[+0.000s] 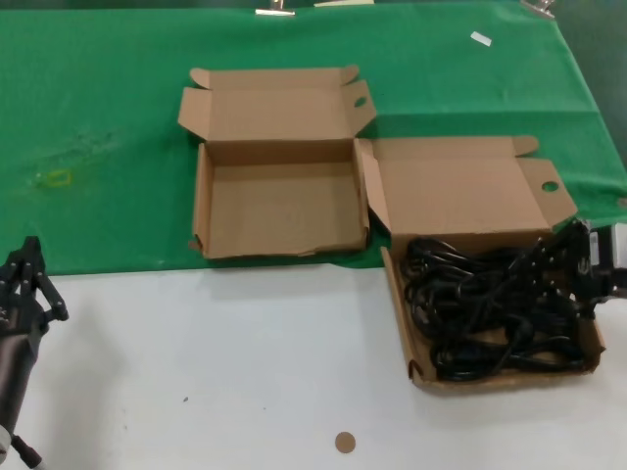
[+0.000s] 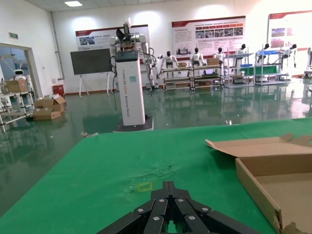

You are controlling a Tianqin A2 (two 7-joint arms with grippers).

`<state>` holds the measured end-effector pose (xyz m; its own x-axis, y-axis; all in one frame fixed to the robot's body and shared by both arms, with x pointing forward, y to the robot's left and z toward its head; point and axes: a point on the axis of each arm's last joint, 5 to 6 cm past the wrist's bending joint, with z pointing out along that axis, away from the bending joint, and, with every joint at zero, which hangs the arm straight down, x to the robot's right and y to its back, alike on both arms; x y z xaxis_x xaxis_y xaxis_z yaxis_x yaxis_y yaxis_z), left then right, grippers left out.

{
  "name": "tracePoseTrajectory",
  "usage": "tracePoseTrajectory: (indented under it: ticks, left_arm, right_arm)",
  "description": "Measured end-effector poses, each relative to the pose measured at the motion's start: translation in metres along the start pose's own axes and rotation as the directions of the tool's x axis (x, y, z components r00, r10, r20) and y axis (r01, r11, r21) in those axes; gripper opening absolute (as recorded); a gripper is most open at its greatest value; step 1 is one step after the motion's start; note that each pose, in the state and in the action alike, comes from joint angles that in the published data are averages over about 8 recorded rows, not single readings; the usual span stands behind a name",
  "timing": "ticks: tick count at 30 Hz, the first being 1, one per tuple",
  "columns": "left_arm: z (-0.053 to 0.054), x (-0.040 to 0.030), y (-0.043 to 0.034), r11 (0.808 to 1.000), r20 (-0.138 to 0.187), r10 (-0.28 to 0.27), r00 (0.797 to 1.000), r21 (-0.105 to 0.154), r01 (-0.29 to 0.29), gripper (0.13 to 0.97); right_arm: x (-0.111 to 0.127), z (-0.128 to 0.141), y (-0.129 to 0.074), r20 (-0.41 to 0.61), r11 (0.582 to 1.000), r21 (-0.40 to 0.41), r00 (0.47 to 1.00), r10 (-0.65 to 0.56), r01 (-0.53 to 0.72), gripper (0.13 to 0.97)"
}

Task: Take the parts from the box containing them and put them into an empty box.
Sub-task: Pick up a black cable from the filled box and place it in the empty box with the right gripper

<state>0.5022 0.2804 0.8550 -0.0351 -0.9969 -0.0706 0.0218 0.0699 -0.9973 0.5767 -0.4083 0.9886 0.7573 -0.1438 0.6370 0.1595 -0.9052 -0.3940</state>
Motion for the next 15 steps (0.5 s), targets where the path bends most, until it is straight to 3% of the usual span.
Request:
tracePoseTrajectory:
  ticks: [5,15]
  left_arm:
    - [0.0,0.0,0.0,1.0,0.0,0.0,1.0,0.0,0.0,0.144]
    - [0.0,0.0,0.0,1.0,0.0,0.0,1.0,0.0,0.0,0.144]
  right_arm:
    - [0.006,-0.009,-0.006,-0.018,1.0,0.008,1.0,-0.016,0.016,0.169]
    - [0.027,-0.018,-0.018,-0.066,0.999,0.027,0.997,-0.044,0.045,0.16]
